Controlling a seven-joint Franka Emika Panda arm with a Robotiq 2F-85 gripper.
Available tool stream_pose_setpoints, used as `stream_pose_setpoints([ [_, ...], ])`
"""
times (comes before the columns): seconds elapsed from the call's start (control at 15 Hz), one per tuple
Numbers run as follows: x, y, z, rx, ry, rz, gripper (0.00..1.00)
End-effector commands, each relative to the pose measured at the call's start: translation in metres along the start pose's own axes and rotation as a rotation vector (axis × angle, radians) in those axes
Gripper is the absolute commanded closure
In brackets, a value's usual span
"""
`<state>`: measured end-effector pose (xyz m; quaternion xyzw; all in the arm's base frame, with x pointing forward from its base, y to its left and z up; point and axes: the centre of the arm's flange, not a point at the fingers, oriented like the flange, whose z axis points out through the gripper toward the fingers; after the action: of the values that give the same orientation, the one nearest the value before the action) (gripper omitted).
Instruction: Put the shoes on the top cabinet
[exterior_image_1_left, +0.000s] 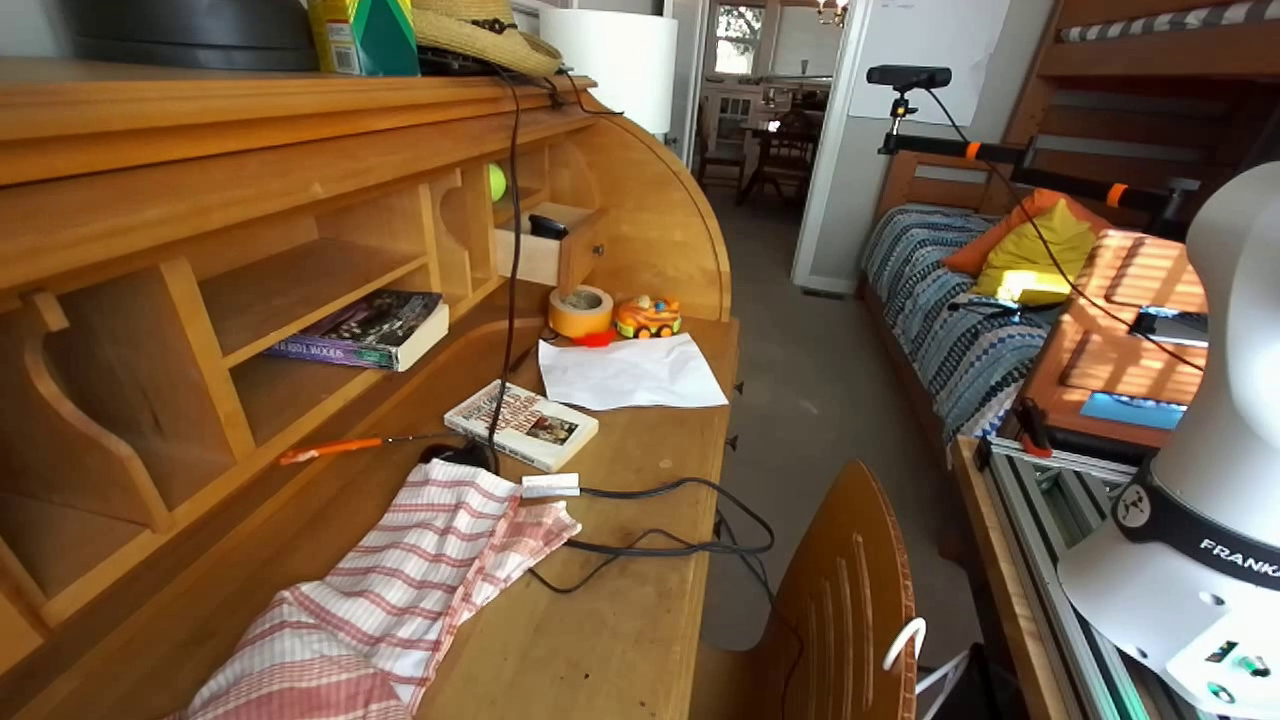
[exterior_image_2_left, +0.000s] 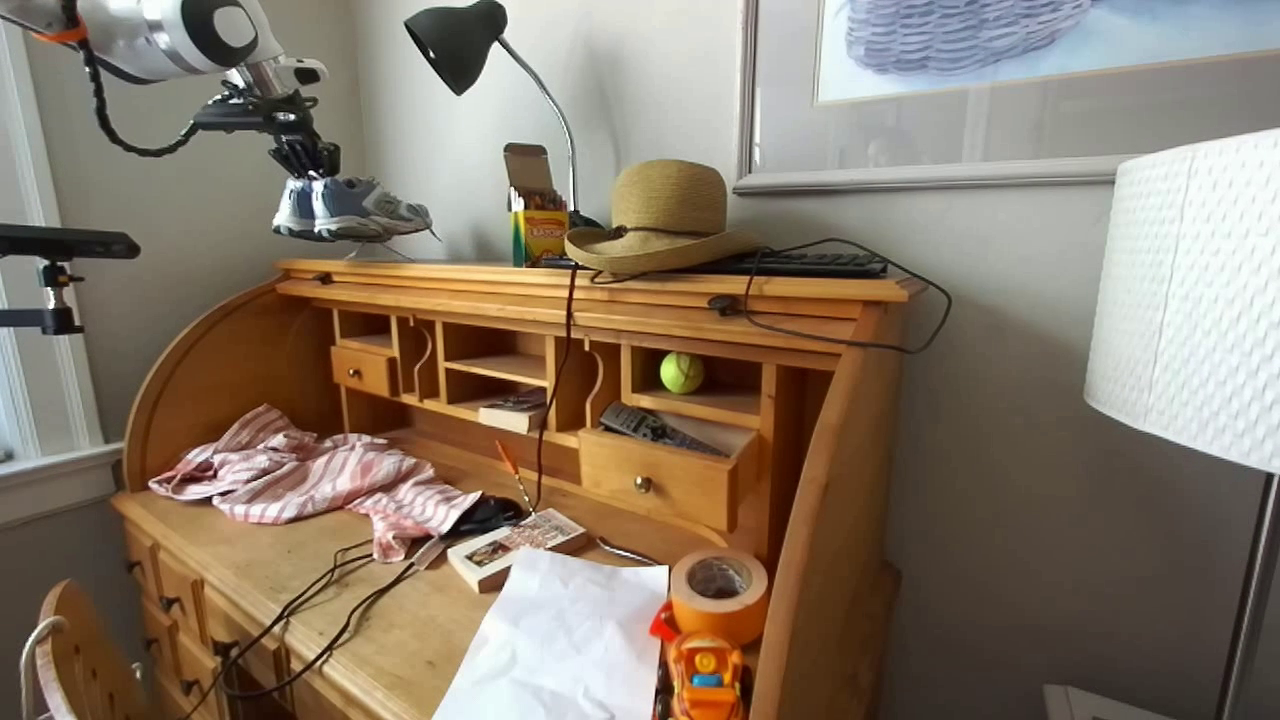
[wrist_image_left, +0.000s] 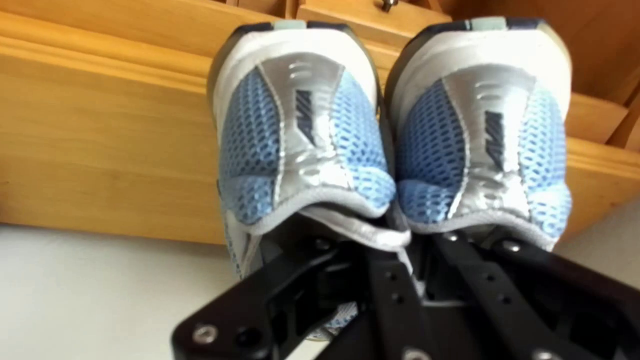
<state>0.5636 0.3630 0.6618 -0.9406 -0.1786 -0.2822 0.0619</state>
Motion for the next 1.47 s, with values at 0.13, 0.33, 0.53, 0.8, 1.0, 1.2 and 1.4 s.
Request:
stream_pose_setpoints([
  [0.13,0.059,-0.02,0.009,-0.062,0.069,0.197,0.96],
  [0.33,0.075,-0.016,0.022,-0.055,0.063,0.202,0.96],
  [0.53,0.081,-0.014,0.033,-0.063,0.044,0.212,0.96],
  [0.8,0.087,-0.009,0.049,-0.084,0.064,0.244,0.96],
  [1.0,0.086,-0.004,0.063,-0.098,0.047,0.261,0.96],
  [1.2,0.083,-0.002,0.074,-0.107,0.021,0.278,0.96],
  [1.4,0.084,-0.003,0.076,-0.103,0.005,0.284,0.6],
])
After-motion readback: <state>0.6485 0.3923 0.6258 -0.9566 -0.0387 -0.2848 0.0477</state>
